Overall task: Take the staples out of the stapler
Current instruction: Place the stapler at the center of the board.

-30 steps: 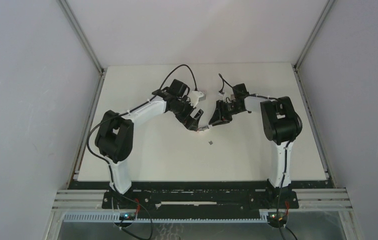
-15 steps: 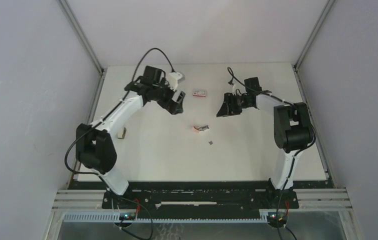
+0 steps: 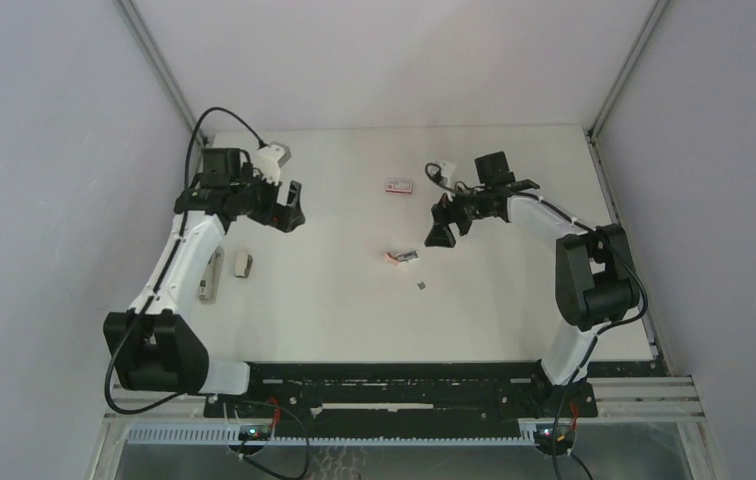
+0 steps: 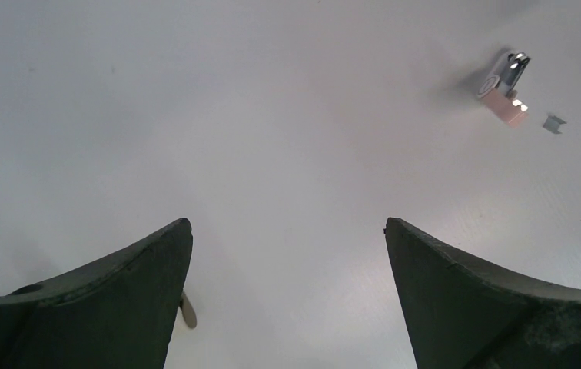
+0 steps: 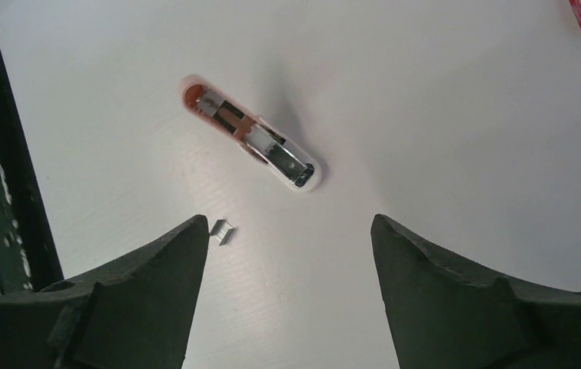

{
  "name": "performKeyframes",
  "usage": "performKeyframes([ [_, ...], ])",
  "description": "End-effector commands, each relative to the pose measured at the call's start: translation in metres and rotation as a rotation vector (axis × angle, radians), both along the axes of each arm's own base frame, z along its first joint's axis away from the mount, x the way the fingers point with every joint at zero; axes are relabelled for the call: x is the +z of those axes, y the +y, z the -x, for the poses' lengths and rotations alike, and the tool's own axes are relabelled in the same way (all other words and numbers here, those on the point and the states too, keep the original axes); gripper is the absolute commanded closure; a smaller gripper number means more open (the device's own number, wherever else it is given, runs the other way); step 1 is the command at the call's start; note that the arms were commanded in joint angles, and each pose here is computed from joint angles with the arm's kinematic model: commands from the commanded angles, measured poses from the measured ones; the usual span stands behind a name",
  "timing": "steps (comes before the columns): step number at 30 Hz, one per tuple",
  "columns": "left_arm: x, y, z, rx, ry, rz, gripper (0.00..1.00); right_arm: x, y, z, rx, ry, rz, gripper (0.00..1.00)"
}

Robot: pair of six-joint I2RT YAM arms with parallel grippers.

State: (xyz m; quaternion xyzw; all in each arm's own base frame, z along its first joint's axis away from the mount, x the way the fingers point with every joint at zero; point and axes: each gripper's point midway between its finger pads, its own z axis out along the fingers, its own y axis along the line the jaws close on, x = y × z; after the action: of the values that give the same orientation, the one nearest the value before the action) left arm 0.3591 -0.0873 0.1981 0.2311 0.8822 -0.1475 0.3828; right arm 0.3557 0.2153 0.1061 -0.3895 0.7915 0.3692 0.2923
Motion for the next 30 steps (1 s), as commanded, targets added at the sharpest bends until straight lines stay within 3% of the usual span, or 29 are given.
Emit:
performKeyframes([
  [1,-0.003,0.018,0.025,-0.017,0.001,0.016,0.0,0.013,0.009,0.015,0.269,-0.283,0.067,0.22],
  [7,-0.011,0.031,0.048,-0.03,0.0,0.008,0.0,0.014,0.024,0.029,0.518,-0.466,0.065,0.19],
  [13,-0.022,0.026,0.064,-0.083,-0.002,0.011,0.0,0.007,0.036,0.037,0.706,-0.447,0.1,0.18],
  [22,-0.024,0.028,0.067,-0.085,-0.022,0.01,0.0,-0.019,0.059,0.032,0.76,-0.43,0.126,0.18],
  [30,-0.025,0.03,0.066,-0.075,-0.037,0.018,0.0,-0.044,0.075,0.021,0.688,-0.374,0.183,0.22],
])
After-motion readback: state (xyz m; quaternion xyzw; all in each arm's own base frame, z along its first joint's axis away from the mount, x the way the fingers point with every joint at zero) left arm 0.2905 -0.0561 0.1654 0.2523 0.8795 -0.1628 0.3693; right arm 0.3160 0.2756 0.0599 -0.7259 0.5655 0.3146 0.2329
